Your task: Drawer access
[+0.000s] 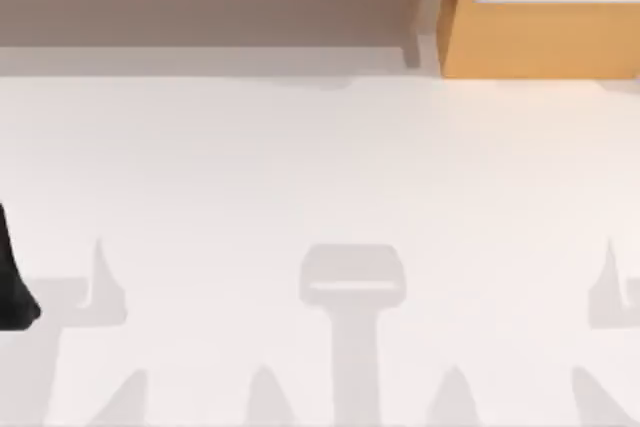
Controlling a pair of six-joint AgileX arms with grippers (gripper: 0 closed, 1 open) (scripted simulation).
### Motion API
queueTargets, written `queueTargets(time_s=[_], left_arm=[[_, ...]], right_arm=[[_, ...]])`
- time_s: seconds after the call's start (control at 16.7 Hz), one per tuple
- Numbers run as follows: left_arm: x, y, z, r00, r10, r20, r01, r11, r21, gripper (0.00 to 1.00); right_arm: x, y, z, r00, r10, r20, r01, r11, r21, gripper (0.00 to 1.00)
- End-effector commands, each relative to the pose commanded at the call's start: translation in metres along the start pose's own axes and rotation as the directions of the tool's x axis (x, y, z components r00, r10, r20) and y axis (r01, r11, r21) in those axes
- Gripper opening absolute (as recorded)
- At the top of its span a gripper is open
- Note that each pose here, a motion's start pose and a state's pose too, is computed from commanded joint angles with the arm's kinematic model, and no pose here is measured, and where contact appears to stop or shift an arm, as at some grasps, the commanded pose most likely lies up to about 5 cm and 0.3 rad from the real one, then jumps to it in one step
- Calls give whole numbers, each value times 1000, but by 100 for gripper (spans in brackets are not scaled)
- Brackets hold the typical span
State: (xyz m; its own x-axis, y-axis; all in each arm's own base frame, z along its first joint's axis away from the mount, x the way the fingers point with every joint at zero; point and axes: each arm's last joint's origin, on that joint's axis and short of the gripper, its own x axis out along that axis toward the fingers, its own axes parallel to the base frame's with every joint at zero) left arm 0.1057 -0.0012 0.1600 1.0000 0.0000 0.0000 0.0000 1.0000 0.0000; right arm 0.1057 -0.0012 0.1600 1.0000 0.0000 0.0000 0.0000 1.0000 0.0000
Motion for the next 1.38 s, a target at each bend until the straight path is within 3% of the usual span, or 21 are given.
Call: queueTargets(time_s=[0.24, 0.66, 0.96, 1.38], left_arm=[[0, 0, 0, 1000, 0, 0, 0, 1000, 0, 100], [0, 0, 0, 1000, 0, 0, 0, 1000, 0, 100], [0, 0, 0, 1000, 0, 0, 0, 1000, 0, 100], [0, 0, 0, 1000, 0, 0, 0, 1000, 0, 100]], right_arm=[[1, -1, 7, 1000, 1, 16, -1, 1000, -1, 100], [32, -23, 57, 999, -2, 45, 3, 1000, -8, 100], [82, -67, 76, 1000, -7, 19, 7, 1000, -4, 100], [129, -133, 62, 1000, -2, -2, 2, 1000, 2, 100]])
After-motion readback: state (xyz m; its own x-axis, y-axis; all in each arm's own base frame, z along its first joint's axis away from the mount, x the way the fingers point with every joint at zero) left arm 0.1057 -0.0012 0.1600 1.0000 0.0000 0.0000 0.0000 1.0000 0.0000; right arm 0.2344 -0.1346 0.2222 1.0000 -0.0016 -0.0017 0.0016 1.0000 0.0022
